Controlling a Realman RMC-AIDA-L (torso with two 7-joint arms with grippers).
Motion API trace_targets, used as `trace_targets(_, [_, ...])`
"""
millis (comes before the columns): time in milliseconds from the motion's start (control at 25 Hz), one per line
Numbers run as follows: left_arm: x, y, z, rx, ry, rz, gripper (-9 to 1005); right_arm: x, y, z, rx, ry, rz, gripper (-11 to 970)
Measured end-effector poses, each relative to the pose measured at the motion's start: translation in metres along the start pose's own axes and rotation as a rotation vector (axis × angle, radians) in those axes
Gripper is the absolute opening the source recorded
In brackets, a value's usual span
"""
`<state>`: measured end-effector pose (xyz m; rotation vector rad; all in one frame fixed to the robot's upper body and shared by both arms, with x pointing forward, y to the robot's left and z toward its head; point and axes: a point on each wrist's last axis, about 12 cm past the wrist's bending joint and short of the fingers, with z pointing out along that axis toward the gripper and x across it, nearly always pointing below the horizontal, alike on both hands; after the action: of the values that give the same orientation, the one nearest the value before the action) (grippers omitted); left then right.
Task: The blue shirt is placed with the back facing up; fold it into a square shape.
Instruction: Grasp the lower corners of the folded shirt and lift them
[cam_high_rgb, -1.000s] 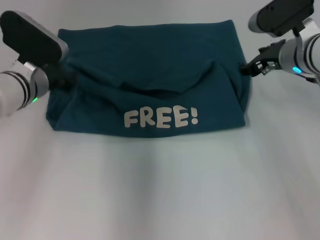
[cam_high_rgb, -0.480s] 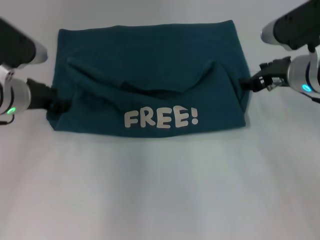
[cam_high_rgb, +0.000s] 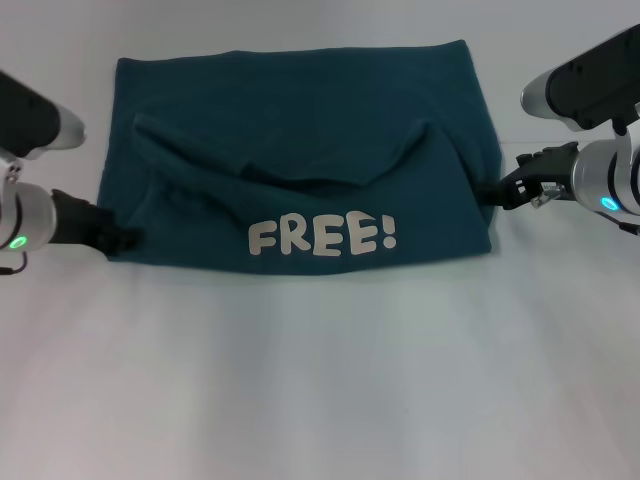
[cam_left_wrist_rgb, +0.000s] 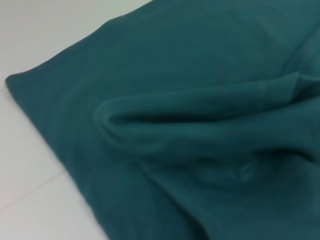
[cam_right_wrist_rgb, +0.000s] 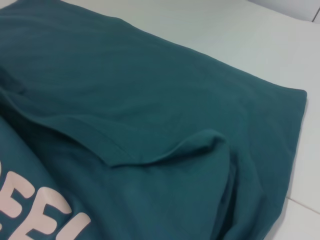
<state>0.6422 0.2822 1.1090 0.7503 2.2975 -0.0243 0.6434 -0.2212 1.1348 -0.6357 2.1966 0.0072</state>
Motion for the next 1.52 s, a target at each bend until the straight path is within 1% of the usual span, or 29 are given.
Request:
trace_targets(280, [-0.008, -0.008, 0.008, 0.048, 0.004, 0.017, 451, 0.003, -0.001, 0.002, 0.009, -0.003, 0.005, 677])
trace_targets(400, [-0.008, -0.007, 0.01, 0.059, 0.017, 0.008, 451, 0.006, -0.001, 0.004, 0.012, -0.001, 0.008, 677])
trace_targets(600, [-0.005, 0.003, 0.011, 0.036, 0.016, -0.018, 450, 0.006, -0.002, 0.005, 0.019, -0.007, 0.007, 677])
trace_targets(800, [0.0, 0.005, 0.011, 0.027, 0.021, -0.026, 449, 0.004, -0.003, 0.006, 0.023, -0.011, 0.005, 676])
trace_targets(1160, [0.008, 0.001, 0.015, 0.044, 0.044, -0.034, 445, 0.003, -0.002, 0.007, 0.022, -0.011, 0.002, 676])
trace_targets(1520, [0.008, -0.002, 0.016, 0.053, 0.043, -0.034, 440, 0.007, -0.003, 0.008, 0.022, -0.003, 0.014, 675])
